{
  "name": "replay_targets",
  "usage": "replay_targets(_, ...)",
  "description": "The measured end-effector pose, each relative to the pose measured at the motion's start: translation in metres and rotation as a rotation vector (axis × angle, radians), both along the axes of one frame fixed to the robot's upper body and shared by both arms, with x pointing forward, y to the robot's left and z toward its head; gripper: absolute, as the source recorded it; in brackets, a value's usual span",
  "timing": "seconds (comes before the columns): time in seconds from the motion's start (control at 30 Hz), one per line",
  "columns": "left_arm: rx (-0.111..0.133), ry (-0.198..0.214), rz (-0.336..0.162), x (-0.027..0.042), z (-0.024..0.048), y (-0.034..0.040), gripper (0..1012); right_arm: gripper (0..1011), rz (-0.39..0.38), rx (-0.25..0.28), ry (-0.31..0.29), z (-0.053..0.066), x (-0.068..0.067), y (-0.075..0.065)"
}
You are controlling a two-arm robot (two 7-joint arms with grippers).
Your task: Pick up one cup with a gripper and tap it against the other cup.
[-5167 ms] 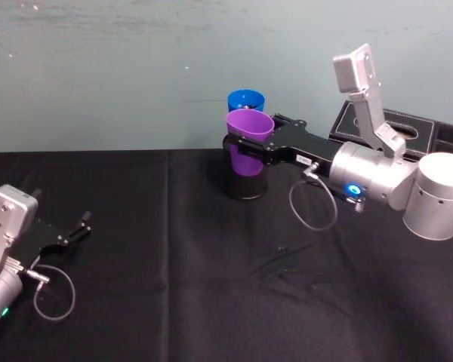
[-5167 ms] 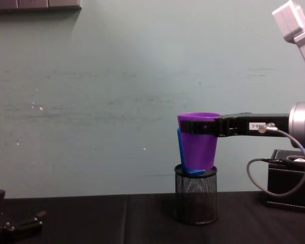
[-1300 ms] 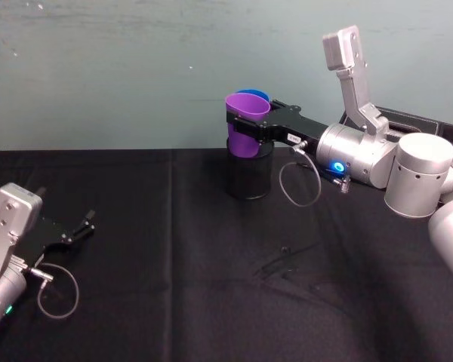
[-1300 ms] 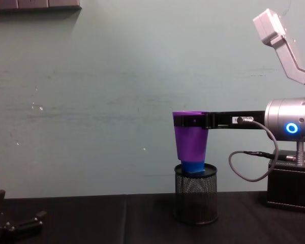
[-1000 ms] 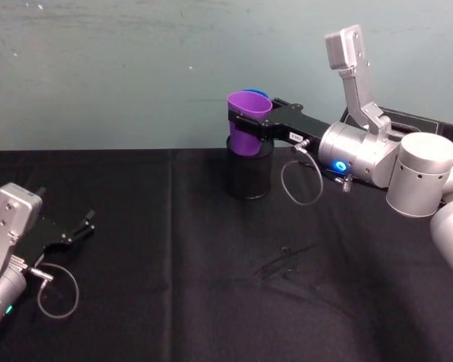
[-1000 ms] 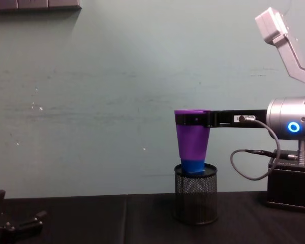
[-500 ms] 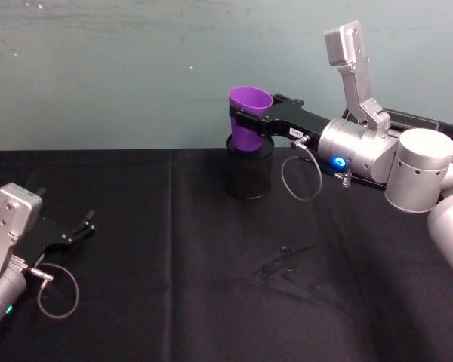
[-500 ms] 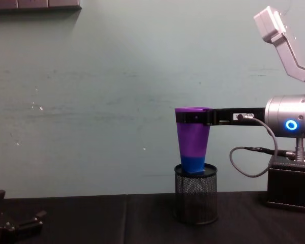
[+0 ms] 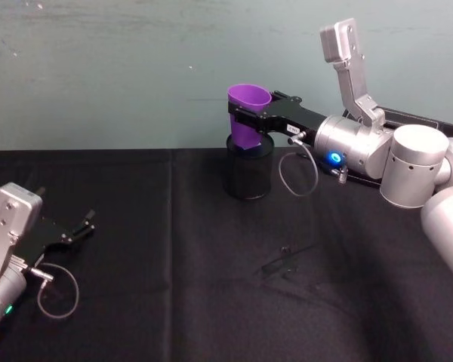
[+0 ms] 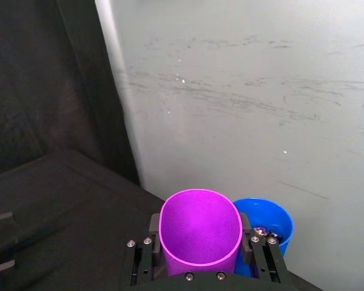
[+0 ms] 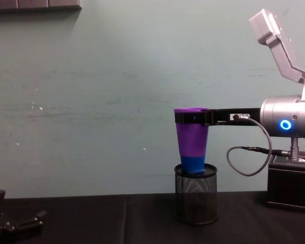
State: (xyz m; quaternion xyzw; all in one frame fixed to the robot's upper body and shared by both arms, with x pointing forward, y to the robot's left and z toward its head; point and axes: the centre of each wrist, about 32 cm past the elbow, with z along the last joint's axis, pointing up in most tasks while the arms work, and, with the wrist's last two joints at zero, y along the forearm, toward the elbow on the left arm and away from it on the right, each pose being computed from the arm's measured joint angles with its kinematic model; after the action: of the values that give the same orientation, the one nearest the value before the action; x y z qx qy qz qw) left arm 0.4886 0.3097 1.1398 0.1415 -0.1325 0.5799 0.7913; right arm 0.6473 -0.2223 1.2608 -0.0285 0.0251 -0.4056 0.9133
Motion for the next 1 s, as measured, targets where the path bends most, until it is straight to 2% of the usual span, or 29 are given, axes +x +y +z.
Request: replay_targets(1.0, 0.000, 0.000, 0.000, 0.0000, 0.0000, 0.0000, 1000, 715, -0.025, 0.002, -0.007, 0.0029, 0.0101, 0.0017)
